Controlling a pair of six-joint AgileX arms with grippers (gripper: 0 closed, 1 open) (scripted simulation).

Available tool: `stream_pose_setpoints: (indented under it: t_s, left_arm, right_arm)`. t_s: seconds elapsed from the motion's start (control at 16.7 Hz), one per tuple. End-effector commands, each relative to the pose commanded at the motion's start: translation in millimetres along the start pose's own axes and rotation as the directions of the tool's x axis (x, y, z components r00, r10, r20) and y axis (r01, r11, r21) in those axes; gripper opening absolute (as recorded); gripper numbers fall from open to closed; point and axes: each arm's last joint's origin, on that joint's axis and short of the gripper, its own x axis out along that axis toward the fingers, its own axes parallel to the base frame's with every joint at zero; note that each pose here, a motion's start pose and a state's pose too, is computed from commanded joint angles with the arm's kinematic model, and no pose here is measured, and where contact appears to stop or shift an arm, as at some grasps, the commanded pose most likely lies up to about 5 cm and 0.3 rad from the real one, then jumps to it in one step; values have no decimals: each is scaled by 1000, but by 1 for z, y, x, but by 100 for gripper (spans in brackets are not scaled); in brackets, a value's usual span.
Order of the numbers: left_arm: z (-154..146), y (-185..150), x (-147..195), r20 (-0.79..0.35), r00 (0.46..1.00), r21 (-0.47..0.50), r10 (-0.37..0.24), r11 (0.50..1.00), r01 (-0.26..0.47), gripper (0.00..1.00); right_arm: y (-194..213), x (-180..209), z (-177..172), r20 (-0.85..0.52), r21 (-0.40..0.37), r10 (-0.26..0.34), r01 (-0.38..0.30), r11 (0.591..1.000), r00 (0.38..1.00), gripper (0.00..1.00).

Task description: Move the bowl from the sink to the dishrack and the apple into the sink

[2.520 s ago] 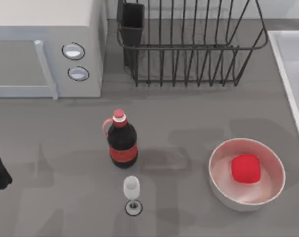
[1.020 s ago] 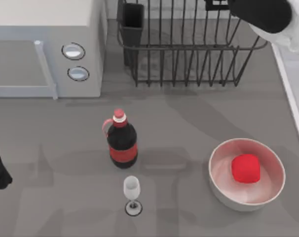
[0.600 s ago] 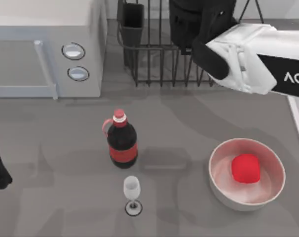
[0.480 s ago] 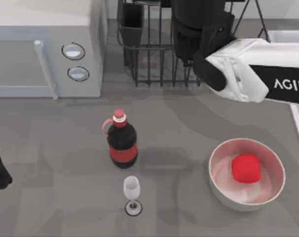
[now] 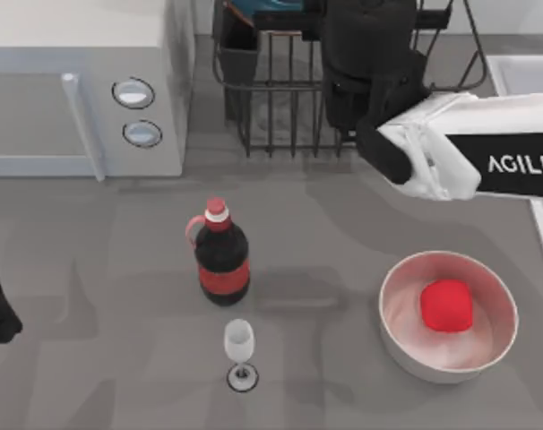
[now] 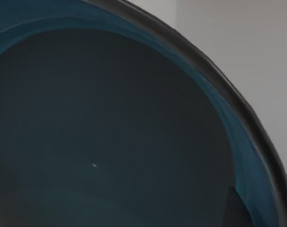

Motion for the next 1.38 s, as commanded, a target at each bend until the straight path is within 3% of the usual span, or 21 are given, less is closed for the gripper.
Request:
stream_pose_setpoints:
  t_s: [0.72,1.38]
  left_arm:
    - [0,0,0,0,1000,0,0,1000,0,100]
    - [0,0,0,0,1000,0,0,1000,0,100]
  right_arm:
    - [0,0,0,0,0,0,0,1000,1000,98]
    - [-2,-1,2,0,0,1,-1,1000,1000,100]
